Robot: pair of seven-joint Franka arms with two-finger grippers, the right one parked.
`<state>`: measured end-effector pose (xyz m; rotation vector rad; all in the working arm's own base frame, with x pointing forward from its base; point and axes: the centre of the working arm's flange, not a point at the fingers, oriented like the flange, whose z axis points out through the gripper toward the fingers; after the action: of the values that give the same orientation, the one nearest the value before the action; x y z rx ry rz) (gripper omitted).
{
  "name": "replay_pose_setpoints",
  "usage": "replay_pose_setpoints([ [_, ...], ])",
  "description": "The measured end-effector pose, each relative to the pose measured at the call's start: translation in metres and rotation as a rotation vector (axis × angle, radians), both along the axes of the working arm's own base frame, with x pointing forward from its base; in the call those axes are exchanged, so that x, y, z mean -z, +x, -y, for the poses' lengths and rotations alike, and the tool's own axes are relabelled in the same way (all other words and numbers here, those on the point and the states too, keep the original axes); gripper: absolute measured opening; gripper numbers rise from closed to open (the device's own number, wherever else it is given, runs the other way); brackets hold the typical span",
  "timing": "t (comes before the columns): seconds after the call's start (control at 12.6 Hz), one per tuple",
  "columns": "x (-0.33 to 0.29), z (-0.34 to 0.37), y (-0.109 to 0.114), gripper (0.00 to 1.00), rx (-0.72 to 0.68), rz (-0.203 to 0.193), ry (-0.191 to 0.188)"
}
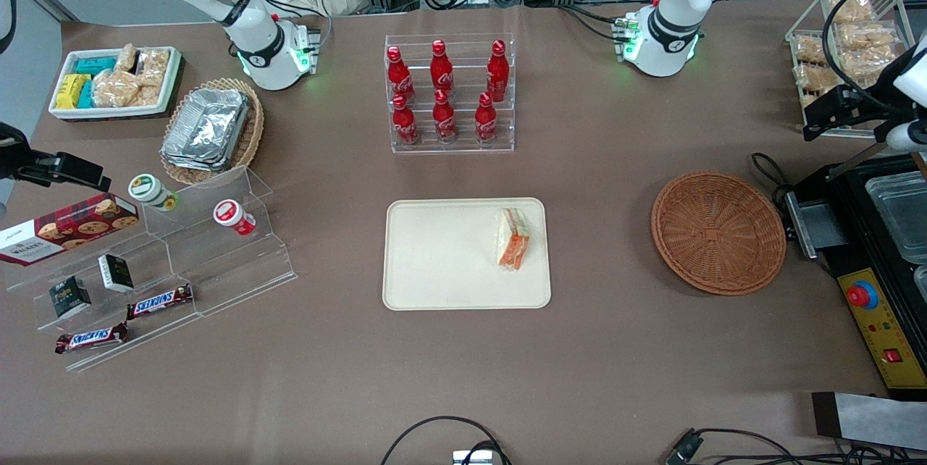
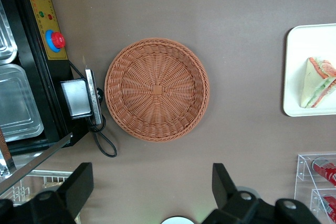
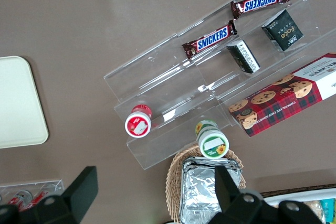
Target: Place sandwich from basket to tray
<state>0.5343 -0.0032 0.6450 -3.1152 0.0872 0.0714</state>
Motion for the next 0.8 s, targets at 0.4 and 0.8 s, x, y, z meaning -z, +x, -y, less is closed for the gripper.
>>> replay_pose_setpoints([
  [0.4,-0.0006,0.004,-0.0001,1.0,0.009,0.001,-0.006],
  [0.8,-0.0012,0.0066,-0.0001,1.0,0.01,0.003,-0.006],
])
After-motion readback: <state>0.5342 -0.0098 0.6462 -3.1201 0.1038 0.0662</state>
